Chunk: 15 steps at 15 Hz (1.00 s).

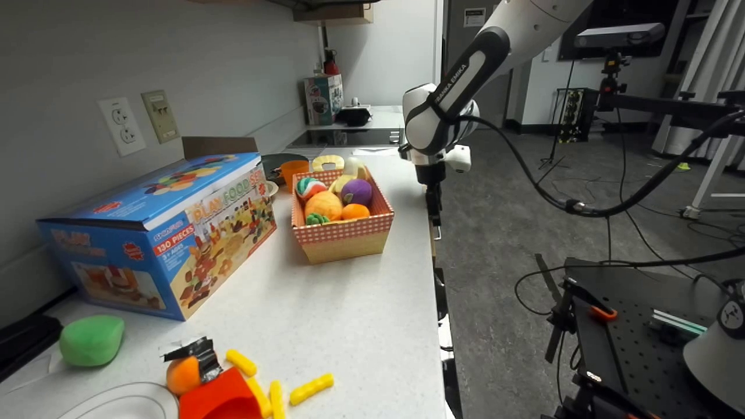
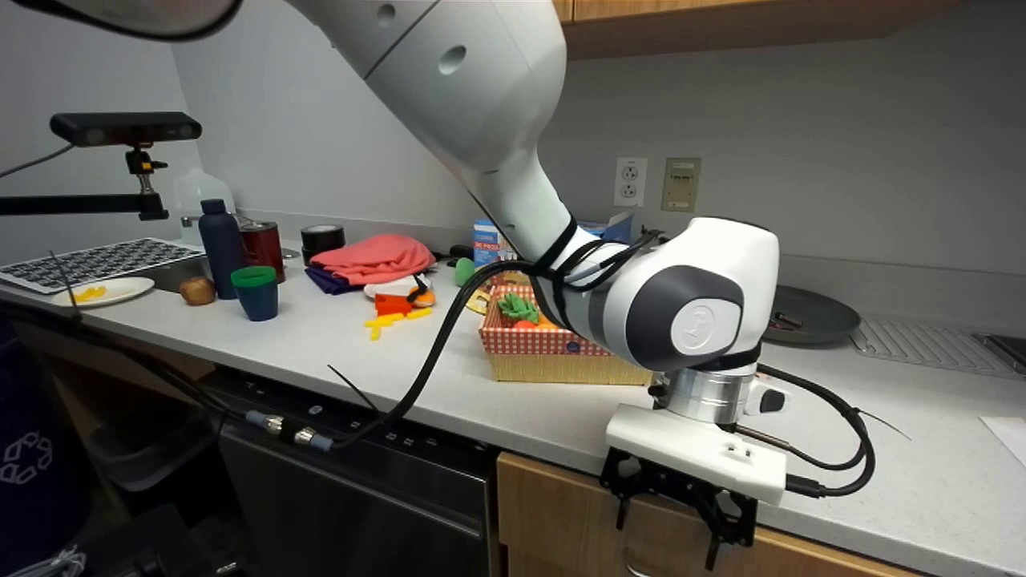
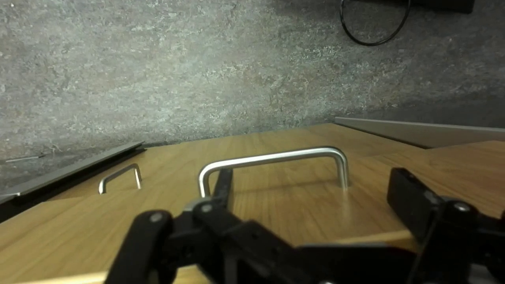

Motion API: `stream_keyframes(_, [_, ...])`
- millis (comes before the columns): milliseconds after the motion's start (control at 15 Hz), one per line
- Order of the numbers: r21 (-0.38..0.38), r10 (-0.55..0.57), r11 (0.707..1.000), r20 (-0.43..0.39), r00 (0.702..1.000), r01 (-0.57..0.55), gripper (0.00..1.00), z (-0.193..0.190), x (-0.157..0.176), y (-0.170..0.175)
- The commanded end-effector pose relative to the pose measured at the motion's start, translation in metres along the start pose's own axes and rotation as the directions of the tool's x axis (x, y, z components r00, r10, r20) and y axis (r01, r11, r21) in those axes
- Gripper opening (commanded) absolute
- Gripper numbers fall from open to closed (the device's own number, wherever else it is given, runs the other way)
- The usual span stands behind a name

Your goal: Close the open drawer

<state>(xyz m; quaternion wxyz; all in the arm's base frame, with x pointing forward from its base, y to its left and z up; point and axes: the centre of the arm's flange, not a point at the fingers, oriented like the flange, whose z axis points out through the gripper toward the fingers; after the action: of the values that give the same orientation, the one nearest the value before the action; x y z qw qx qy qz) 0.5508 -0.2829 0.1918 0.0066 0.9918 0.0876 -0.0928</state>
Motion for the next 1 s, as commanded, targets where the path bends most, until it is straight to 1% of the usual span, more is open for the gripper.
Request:
stream_keyframes(0, [-0.016,-0.014,1.000,-0.059,0.998,0.013,1.00,-0.007,0.013,0.006])
stream_keyframes(267, [-0.039,-0.016,0.999,-0.096,0.995,0.012,1.00,-0.020,-0.004,-0.002])
stream_keyframes(400, [-0.061,-0.007,0.998,-0.084,0.996,0.002,1.00,-0.030,-0.017,-0.014])
stream_keyframes(667, [-0.084,0.011,0.996,-0.081,0.997,-0.018,1.00,-0.060,-0.045,-0.048])
stream_keyframes(933, [-0.127,0.024,0.991,-0.120,0.993,-0.039,1.00,-0.097,-0.073,-0.091])
